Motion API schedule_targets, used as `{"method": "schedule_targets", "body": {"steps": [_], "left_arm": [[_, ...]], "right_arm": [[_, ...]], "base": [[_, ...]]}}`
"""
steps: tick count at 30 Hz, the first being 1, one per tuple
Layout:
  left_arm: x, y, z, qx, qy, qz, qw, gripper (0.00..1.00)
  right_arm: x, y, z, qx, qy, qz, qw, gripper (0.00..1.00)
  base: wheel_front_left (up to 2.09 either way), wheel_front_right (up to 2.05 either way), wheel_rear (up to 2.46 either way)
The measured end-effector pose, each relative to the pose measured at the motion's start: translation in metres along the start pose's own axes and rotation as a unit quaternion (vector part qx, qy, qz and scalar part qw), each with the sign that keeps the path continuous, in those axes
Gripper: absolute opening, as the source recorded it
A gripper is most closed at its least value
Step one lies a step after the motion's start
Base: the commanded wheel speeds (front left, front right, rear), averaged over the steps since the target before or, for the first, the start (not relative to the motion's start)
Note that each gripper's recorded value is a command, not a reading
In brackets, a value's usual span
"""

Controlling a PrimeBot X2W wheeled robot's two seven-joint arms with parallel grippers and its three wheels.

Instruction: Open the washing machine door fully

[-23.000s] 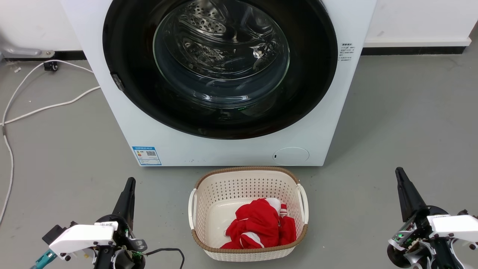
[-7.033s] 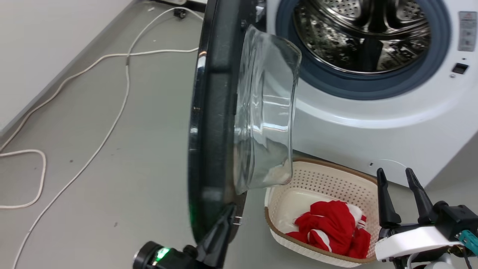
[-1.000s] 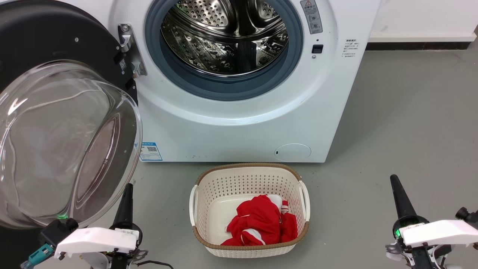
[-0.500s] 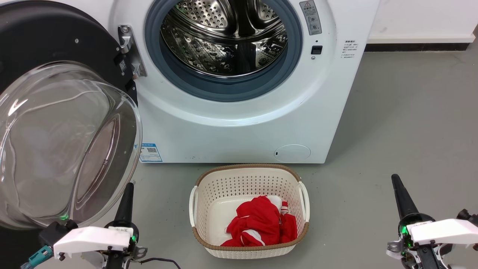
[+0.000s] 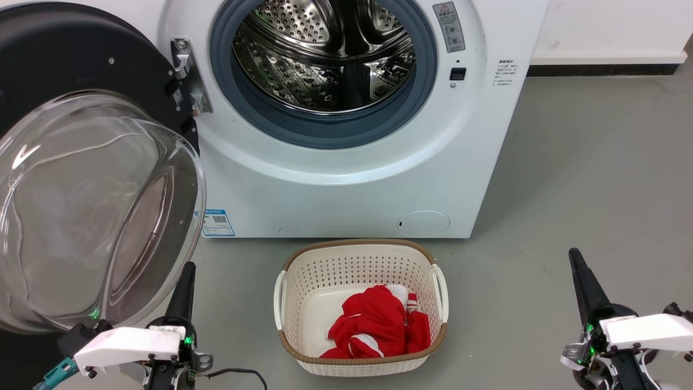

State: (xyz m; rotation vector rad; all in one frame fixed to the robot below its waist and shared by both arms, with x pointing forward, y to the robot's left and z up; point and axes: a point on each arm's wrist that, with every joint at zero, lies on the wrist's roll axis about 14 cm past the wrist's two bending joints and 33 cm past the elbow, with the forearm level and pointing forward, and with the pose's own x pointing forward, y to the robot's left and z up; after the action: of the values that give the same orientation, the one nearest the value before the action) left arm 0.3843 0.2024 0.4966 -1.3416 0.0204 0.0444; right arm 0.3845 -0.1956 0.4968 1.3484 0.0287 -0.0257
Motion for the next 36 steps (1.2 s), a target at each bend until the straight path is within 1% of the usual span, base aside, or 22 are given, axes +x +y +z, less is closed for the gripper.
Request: {"method": "schedule_targets", "body": {"steps": [15,16,28,36], "left_arm": [[0.0010,-0.0033,-0.0005,-0.060,0.004,-0.007,0.998,0.00],[0.0016,-0.0044,-0.0008,-0.071,0.006,-0.009,0.997,0.00],[0.0029,-0.0082,-0.0007,-0.113,0.009,-0.017,0.993,0.00],[0.0031,-0.0086,-0.0007,-0.115,0.009,-0.017,0.993,0.00]], "right_arm": [[0.0008,0.0022,0.0032,0.058,0.000,0.005,0.998,0.00],[0.0010,0.0029,0.0036,0.068,0.000,0.006,0.998,0.00],[0.0024,0.0065,0.0063,0.109,-0.001,0.013,0.994,0.00],[0.0024,0.0063,0.0068,0.112,-0.002,0.013,0.994,0.00]], "base": [[0.00,0.00,0.00],[0.00,0.00,0.00],[0.00,0.00,0.00],[0.00,0.00,0.00]]}}
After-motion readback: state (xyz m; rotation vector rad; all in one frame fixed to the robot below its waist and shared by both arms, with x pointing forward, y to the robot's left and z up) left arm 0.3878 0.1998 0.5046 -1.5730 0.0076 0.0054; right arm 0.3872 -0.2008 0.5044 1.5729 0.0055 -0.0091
